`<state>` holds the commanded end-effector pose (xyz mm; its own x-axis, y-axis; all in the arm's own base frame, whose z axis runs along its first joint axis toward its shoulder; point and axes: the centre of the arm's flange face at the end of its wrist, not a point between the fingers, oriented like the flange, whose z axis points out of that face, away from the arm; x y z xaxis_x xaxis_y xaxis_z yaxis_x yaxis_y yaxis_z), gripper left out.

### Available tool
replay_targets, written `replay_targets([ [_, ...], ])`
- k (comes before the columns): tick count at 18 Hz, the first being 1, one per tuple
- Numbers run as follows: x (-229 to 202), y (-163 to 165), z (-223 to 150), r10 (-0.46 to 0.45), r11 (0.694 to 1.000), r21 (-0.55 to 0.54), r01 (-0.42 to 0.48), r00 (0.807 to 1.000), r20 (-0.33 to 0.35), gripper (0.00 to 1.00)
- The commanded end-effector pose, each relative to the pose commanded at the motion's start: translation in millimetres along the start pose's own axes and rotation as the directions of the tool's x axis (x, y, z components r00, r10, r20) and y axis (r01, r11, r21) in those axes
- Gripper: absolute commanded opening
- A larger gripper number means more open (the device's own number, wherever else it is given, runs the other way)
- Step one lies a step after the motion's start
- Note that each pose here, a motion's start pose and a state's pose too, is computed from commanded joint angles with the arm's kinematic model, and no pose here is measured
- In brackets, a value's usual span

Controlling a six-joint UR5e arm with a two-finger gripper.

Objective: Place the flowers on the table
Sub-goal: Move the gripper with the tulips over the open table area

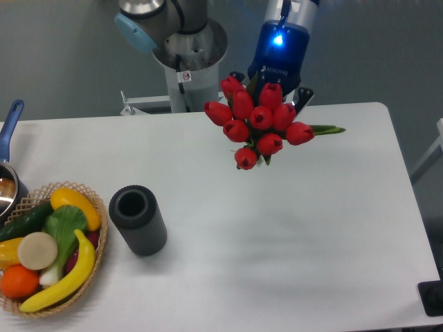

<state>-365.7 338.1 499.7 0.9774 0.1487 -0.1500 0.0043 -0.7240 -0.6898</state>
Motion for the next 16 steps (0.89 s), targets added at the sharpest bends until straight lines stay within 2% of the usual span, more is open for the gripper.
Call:
replay_targets([
  [4,-2,8,7,0.002,0.993,-0.117,0.003,0.999,0.044,0.41],
  [8,-9,33,19,0.011,0.964,-0.264,0.017,0.995,0.103,0.41],
  [16,-4,55,55,-0.002,0.897,-0.442,0.027,0.998,0.058,0.41],
])
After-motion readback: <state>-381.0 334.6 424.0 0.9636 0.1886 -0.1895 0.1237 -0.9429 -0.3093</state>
